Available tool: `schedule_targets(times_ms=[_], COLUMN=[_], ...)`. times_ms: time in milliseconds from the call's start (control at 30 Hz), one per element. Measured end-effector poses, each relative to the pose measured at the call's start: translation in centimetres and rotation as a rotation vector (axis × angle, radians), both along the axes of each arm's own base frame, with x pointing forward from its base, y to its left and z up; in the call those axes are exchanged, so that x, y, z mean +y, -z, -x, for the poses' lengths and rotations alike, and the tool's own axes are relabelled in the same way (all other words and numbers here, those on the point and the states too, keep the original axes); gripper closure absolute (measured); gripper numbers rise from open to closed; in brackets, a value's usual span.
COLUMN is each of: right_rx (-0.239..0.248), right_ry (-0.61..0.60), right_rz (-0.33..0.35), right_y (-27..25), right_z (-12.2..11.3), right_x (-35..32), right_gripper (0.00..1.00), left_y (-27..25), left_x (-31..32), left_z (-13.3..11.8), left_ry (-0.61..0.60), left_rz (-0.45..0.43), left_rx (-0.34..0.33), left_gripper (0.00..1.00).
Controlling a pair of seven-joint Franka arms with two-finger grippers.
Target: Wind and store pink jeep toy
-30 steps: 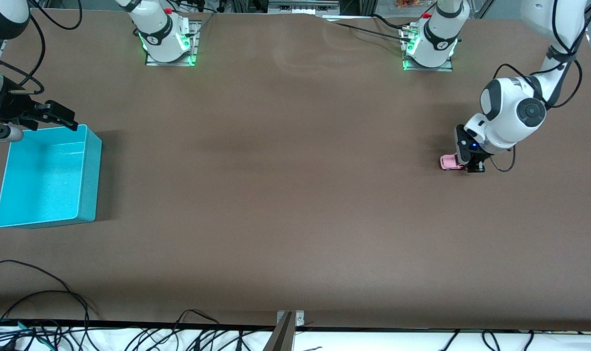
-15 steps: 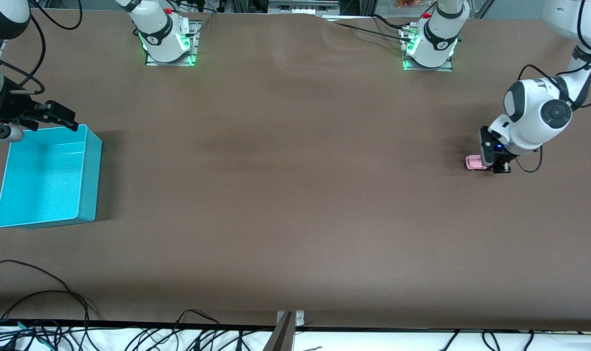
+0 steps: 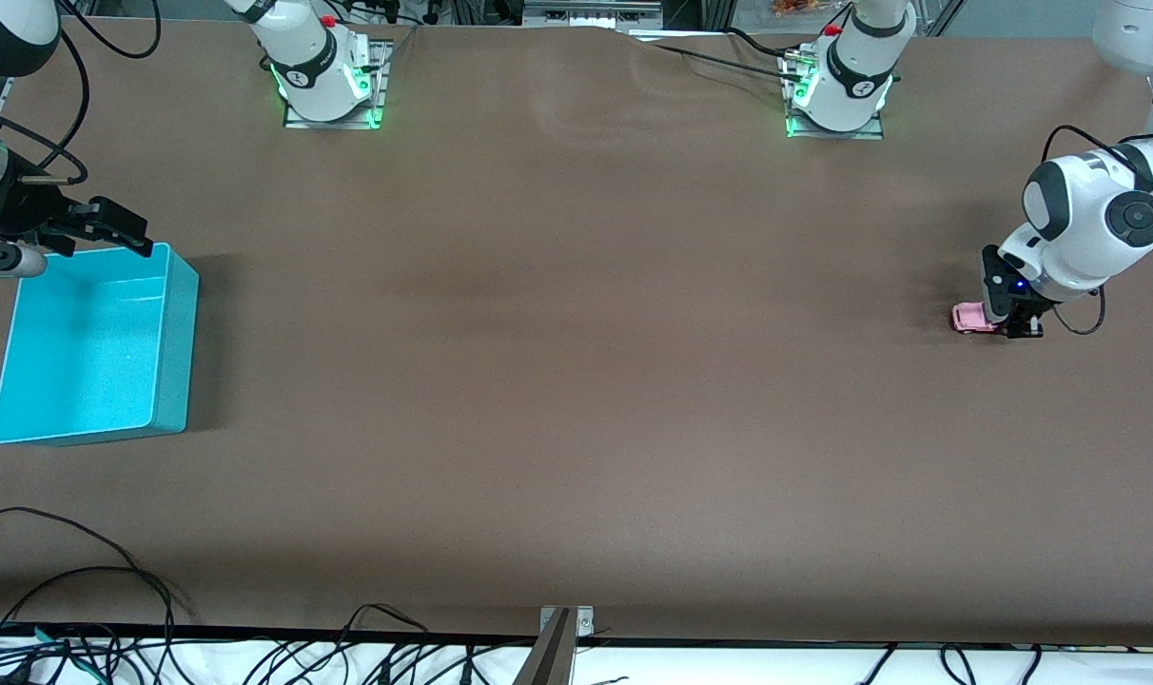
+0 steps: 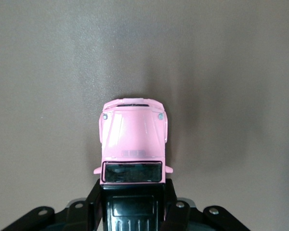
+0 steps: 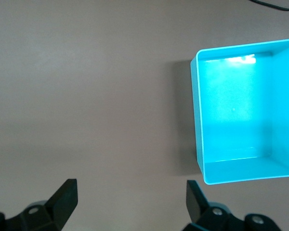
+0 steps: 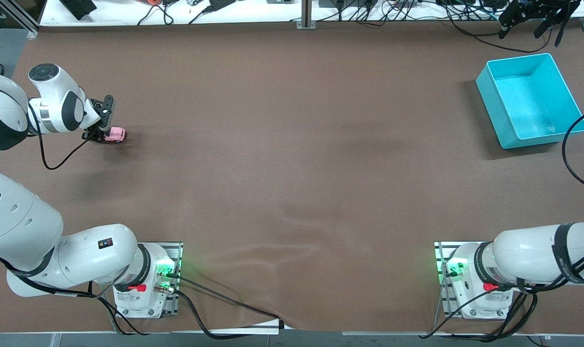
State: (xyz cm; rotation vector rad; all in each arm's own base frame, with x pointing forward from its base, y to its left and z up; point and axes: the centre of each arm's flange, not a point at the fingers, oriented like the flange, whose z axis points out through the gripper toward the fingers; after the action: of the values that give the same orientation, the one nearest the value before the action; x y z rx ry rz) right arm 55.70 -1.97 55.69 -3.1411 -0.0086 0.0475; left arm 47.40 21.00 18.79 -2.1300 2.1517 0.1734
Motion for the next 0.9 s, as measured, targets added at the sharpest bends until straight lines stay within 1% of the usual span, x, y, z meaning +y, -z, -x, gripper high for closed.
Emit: schedule_targets(times_ms=[167, 233, 333, 367, 433, 500, 567, 733, 900], right_rx=[-0.006, -0.006, -0.007, -0.006, -0.006, -0.006, -0.005, -0.004, -0.003], right_ry=[0.0, 0.0, 0.0, 0.0, -0.001, -0.001, -0.001, -0.002, -0.004], right_rz=[-0.005, -0.005, -0.005, -0.005, -0.005, -0.005, -0.005, -0.005, -0.005], right_y=[0.0, 0.0, 0.0, 0.0, 0.0, 0.0, 0.1, 0.1, 0.2], right_z=[-0.1, -0.1, -0.1, -0.1, -0.1, -0.1, -0.1, -0.1, -0.1], right_x=[0.1, 0.1, 0.1, 0.1, 0.1, 0.1, 0.1, 0.1, 0.1], right_gripper=[0.0, 0.0, 0.0, 0.0, 0.0, 0.0, 0.0, 0.0, 0.0], left_y=[0.0, 0.6, 2.2, 2.6, 3.2, 3.4, 3.3, 2.8, 1.0], left_x=[0.1, 0.2, 0.3, 0.3, 0.4, 0.5, 0.6, 0.6, 0.4], left_z=[0.0, 0.1, 0.3, 0.3, 0.2, 0.0, -0.1, -0.4, -1.0], left_ry=[-0.014, -0.027, -0.039, -0.043, -0.045, -0.046, -0.048, -0.056, -0.092], left_rz=[0.004, 0.012, 0.023, 0.025, 0.027, 0.027, 0.027, 0.033, 0.061], left_rx=[-0.003, 0.002, 0.007, 0.008, 0.01, 0.01, 0.014, 0.056, 0.14], left_gripper=[0.49, 0.45, 0.33, 0.24, 0.15, 0.06, 0.0, 0.0, 0.0])
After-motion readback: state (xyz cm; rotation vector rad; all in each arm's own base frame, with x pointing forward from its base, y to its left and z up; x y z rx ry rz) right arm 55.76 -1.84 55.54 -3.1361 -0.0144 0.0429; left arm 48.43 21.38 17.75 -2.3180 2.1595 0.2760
